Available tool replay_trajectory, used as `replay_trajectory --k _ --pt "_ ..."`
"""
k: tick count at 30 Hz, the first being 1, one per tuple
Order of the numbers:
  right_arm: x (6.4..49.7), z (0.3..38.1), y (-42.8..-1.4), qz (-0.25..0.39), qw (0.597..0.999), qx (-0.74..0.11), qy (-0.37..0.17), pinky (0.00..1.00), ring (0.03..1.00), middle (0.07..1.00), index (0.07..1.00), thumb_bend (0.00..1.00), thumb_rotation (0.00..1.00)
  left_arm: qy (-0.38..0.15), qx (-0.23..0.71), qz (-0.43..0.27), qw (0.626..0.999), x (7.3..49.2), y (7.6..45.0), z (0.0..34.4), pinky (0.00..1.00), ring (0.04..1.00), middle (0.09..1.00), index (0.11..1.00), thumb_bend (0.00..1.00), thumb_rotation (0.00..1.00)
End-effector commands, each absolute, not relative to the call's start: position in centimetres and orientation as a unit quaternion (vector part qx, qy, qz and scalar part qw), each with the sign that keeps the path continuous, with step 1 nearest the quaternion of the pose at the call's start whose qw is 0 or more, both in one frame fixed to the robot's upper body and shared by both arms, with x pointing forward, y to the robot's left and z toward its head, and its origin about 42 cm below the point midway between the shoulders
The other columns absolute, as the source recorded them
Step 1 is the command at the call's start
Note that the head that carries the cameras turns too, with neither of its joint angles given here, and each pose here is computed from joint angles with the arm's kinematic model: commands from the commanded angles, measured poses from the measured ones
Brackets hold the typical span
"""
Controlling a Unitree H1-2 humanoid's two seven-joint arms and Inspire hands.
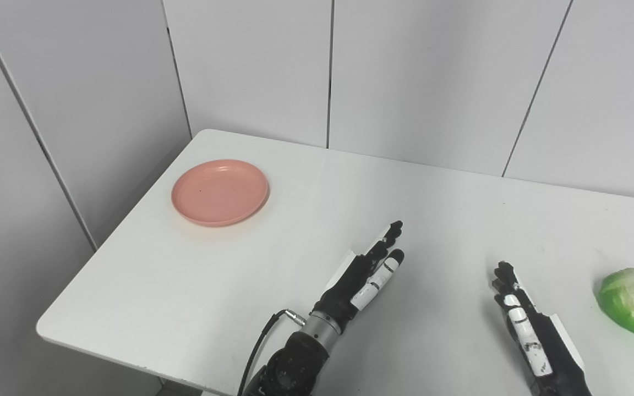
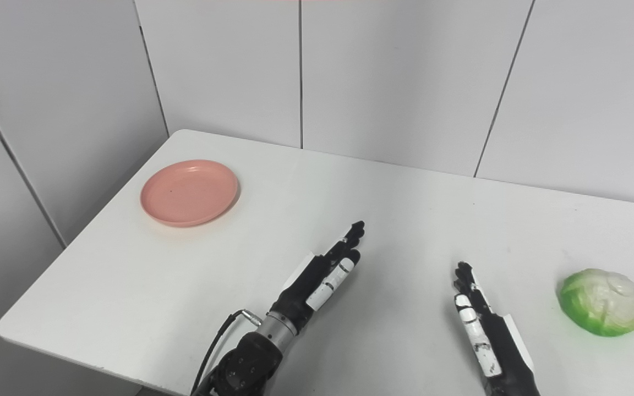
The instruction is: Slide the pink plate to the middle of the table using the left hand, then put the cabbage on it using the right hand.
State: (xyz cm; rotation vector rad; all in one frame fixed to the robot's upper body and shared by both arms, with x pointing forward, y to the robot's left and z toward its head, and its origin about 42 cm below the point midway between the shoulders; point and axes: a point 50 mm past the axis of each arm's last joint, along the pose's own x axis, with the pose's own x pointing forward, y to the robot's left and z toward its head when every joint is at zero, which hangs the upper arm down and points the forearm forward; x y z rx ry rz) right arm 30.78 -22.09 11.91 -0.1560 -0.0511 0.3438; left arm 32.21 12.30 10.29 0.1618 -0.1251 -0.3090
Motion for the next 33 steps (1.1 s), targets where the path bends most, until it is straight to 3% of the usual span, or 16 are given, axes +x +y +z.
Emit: replay_trajectory --k 1,4,9,16,24,33 --pt "30.7 12.1 -21.8 0.173 0.982 -0.079 -0.018 1.00 1.000 1.000 1.000 0.15 1.00 0.021 0.077 -0.153 0.985 29.5 13.3 5.8 1.00 1.000 1.000 1.000 0.54 1.00" --pt "30.7 12.1 -21.8 0.172 0.981 -0.082 -0.019 1.00 1.000 1.000 1.000 0.16 1.00 0.012 0.073 -0.150 0.986 29.7 13.5 6.6 1.00 1.000 1.000 1.000 0.55 1.00" --pt "30.8 12.1 -21.9 0.171 0.981 -0.085 -0.021 1.00 1.000 1.000 1.000 0.16 1.00 -0.030 0.043 -0.149 0.988 30.4 13.8 8.8 1.00 1.000 1.000 1.000 0.47 1.00" --pt "30.8 12.1 -22.1 0.172 0.982 -0.079 -0.024 1.00 1.000 1.000 1.000 0.12 1.00 -0.103 0.012 -0.137 0.985 32.4 15.4 15.3 1.00 1.000 1.000 1.000 0.37 1.00" --pt "30.7 12.3 -22.0 0.176 0.981 -0.078 -0.021 1.00 1.000 1.000 1.000 0.10 1.00 -0.182 0.038 -0.107 0.977 36.3 20.4 23.3 0.98 0.990 0.995 0.986 0.48 1.00" --pt "30.5 12.4 -22.0 0.174 0.981 -0.084 -0.023 1.00 1.000 1.000 1.000 0.09 1.00 -0.231 0.038 -0.030 0.972 39.4 25.4 29.2 0.92 0.930 0.936 0.925 0.45 1.00"
